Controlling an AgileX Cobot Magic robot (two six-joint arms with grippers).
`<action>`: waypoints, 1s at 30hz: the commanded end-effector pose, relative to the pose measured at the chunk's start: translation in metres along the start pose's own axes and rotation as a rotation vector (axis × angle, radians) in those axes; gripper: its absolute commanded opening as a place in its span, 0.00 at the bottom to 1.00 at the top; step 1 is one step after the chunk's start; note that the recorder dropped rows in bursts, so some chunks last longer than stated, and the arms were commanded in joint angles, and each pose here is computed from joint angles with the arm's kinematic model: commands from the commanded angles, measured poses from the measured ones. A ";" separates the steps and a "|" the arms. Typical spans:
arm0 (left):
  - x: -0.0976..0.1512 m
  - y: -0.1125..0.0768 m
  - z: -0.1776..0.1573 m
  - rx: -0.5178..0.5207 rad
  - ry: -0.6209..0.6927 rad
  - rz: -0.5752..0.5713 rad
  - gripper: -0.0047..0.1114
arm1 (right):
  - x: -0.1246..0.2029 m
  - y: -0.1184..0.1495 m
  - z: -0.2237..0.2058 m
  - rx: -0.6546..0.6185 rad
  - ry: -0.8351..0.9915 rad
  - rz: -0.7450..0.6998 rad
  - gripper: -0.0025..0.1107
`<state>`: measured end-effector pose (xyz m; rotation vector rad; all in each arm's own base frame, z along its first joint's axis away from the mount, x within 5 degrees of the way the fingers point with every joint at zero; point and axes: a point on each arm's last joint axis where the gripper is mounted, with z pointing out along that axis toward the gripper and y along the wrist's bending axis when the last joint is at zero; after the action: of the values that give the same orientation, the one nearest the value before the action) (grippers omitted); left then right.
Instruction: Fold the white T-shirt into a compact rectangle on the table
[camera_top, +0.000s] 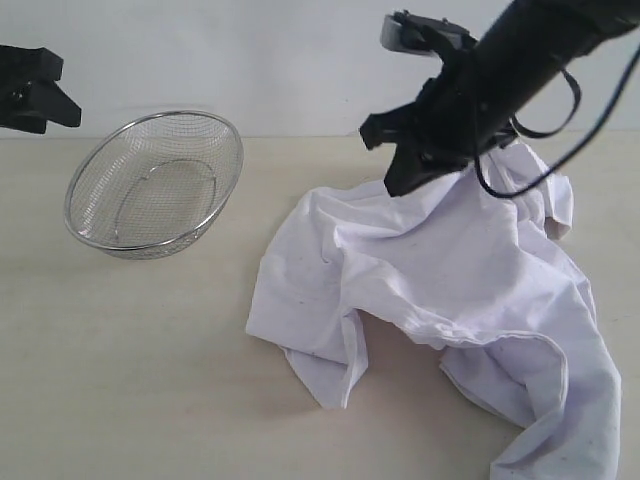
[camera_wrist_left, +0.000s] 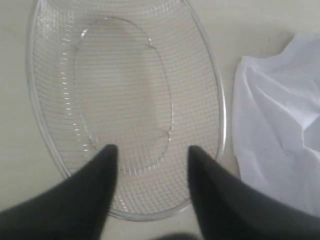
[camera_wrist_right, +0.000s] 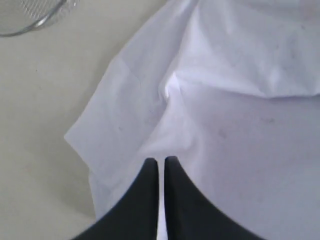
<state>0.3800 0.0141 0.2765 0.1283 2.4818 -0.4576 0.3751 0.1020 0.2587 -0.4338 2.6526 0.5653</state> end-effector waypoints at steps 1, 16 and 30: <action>-0.010 0.023 0.015 -0.046 0.006 -0.084 0.59 | 0.038 0.009 -0.023 0.018 -0.064 -0.007 0.02; -0.013 0.069 0.104 -0.107 0.188 -0.097 0.55 | 0.079 0.048 -0.111 0.030 -0.277 -0.098 0.02; -0.002 0.083 0.133 -0.130 0.190 -0.113 0.39 | 0.079 0.050 -0.110 0.006 -0.278 -0.081 0.02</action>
<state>0.4677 0.0465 0.1490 -0.0122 2.7379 -0.3581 0.2549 0.0811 0.3320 -0.4293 2.3689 0.5470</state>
